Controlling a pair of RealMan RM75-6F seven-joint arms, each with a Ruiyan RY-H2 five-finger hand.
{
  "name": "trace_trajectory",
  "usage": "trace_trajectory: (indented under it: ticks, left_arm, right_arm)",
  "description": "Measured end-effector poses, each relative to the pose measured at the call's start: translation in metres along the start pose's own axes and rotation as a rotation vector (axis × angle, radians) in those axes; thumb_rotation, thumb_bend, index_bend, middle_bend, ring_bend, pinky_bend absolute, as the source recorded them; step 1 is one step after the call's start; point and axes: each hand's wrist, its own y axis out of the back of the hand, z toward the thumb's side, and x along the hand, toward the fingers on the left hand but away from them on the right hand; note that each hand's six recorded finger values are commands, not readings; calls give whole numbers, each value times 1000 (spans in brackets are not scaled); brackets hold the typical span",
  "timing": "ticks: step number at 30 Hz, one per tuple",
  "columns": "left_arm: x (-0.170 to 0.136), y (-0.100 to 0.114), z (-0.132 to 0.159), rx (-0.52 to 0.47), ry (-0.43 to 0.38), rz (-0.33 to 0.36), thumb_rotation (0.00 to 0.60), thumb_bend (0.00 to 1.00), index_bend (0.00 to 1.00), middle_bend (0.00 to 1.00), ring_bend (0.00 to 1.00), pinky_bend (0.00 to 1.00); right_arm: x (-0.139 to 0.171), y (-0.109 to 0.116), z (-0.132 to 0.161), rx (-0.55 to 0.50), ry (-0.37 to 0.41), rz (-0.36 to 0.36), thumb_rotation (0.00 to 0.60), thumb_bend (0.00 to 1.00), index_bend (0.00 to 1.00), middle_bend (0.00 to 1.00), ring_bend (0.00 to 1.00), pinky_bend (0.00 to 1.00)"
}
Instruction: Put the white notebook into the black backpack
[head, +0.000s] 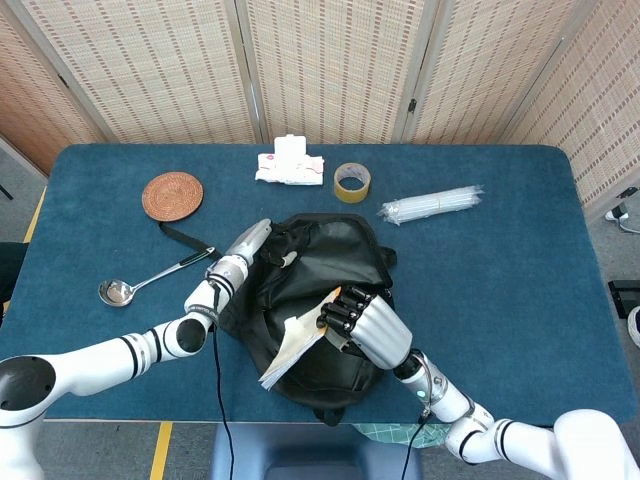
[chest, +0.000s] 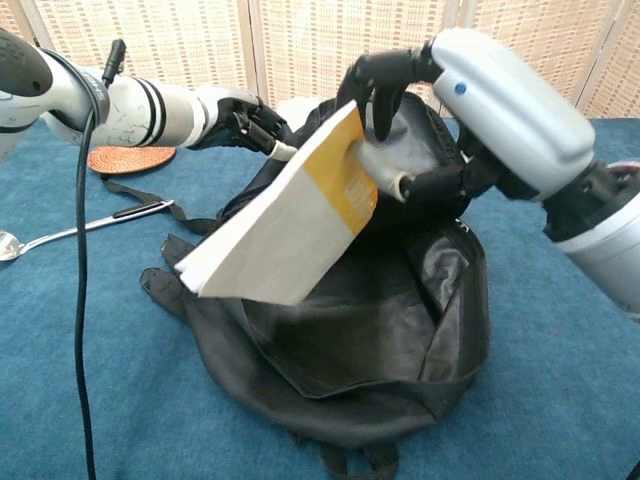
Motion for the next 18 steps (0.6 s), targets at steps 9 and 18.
trace_trajectory:
  ticks: [9, 18]
  left_arm:
    - [0, 4, -8, -13, 9, 0, 600, 509, 672, 331, 233, 0]
    - [-5, 6, -7, -10, -6, -2, 600, 509, 672, 331, 229, 0]
  right_arm:
    - [45, -21, -2, 7, -26, 71, 600, 510, 914, 579, 558, 471]
    - [92, -24, -21, 96, -41, 202, 600, 510, 919, 586, 569, 471]
